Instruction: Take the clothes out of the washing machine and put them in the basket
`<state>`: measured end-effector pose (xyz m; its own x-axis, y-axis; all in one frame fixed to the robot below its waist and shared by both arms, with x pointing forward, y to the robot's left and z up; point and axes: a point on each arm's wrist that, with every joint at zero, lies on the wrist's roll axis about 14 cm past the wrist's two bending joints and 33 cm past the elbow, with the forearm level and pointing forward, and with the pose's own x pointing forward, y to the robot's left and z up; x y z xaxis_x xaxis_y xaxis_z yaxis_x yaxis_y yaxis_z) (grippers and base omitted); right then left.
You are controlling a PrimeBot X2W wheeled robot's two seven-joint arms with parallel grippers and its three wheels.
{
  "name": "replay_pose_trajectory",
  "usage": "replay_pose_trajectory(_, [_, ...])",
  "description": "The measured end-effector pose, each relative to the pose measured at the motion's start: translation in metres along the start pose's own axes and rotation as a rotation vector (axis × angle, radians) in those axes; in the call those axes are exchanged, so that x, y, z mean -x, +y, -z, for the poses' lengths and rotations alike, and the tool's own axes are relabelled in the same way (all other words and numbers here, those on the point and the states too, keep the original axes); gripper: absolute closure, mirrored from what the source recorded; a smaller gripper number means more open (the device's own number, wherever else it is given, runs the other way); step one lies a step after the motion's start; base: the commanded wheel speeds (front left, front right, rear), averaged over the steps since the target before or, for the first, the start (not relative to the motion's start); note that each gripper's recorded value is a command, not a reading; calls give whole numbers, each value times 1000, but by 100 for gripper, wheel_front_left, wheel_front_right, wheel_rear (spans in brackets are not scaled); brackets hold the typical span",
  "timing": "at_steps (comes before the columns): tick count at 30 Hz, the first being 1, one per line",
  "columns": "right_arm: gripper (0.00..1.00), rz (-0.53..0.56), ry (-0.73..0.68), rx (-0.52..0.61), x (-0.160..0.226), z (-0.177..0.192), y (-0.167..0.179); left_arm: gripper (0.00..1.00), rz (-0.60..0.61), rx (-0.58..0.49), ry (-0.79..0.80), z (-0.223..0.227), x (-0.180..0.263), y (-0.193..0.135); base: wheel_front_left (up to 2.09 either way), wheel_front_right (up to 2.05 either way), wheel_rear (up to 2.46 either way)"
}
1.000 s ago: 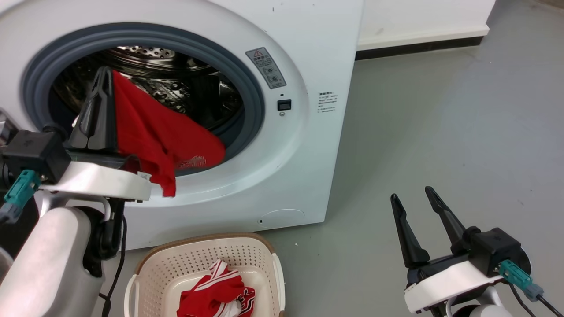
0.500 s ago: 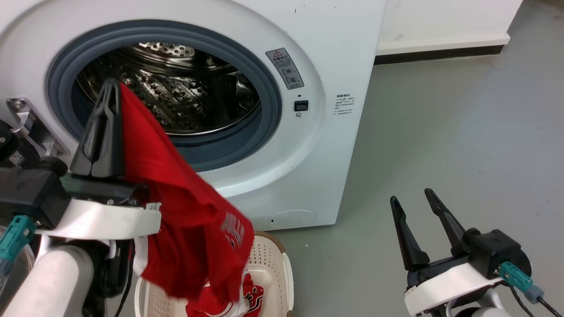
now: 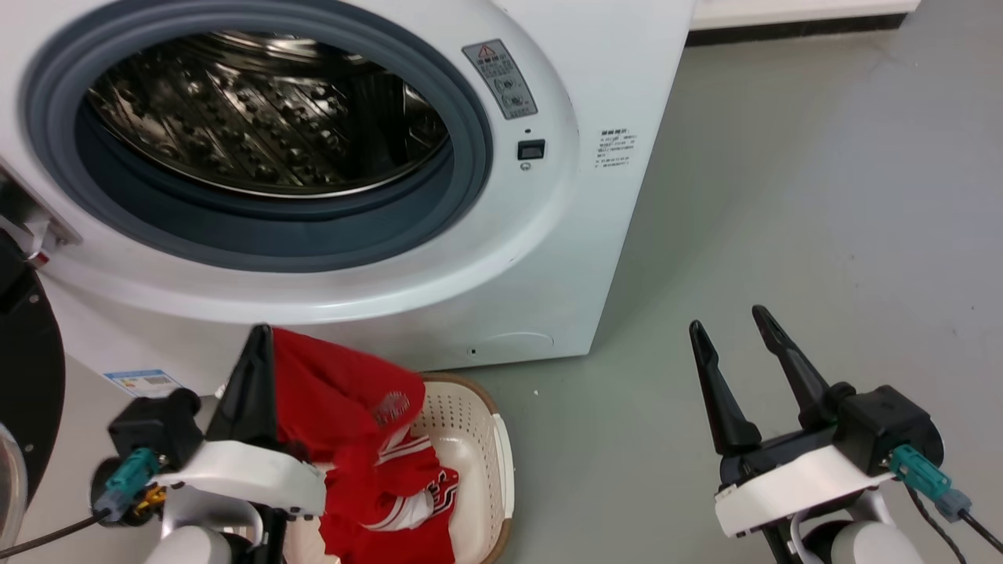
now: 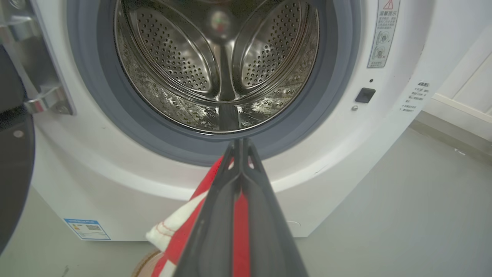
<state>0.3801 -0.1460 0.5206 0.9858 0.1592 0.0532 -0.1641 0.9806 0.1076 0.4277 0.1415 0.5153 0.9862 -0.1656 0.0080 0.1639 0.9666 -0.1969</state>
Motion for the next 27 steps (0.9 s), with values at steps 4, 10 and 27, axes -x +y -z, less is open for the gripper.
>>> replay_pose_trajectory(4, [0, -3, 13, 0, -10, 7, -1, 100, -45, 40, 141, 55, 3, 13, 0, 0, 0])
replay_pose_trajectory(10, [0, -3, 39, -1, -24, 20, -5, 100, -115, 81, 311, 124, 6, 36, 0, 0, 0])
replay_pose_trajectory(27, [0, 27, 128, 8, -62, 76, -29, 100, -296, 116, 669, 268, 1, 90, 0, 0, 0])
